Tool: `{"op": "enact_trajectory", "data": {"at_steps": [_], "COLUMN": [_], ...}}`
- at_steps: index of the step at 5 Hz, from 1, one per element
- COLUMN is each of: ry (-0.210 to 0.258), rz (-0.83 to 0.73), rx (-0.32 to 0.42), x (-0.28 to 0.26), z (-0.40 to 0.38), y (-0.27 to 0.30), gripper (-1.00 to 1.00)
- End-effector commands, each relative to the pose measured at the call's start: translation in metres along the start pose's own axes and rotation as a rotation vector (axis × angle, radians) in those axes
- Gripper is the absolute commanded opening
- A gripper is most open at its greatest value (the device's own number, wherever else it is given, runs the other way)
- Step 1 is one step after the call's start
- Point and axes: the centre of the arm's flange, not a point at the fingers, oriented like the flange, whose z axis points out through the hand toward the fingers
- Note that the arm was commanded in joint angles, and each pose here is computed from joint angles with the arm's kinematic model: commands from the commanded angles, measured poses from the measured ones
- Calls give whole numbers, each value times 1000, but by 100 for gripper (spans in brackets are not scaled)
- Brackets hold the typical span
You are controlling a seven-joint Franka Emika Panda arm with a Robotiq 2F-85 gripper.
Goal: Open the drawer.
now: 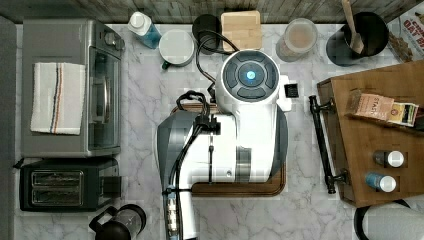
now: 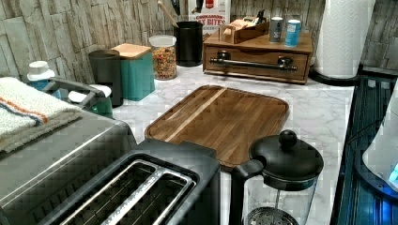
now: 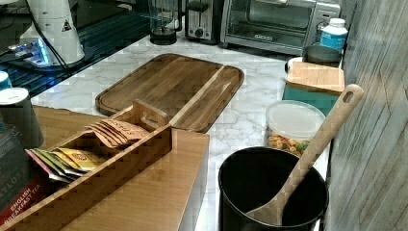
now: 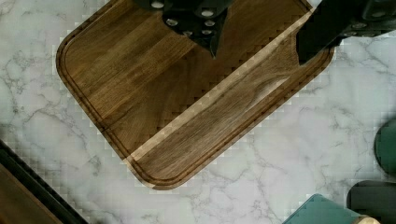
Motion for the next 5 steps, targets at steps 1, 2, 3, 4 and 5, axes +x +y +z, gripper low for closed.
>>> {"op": "enact_trajectory", "data": {"at_steps": [1,2,3,4,5], "ry": [2,33,68,35,25], "rz": [3,-171,-433,-611,-748], "rx": [2,19,10,-1,-5], "x": [-1,-16,-27,-15,2], "z": [-2,7,20,27,37], "y": [3,28,64,99,138], "gripper": [100,100,100,100,100]}}
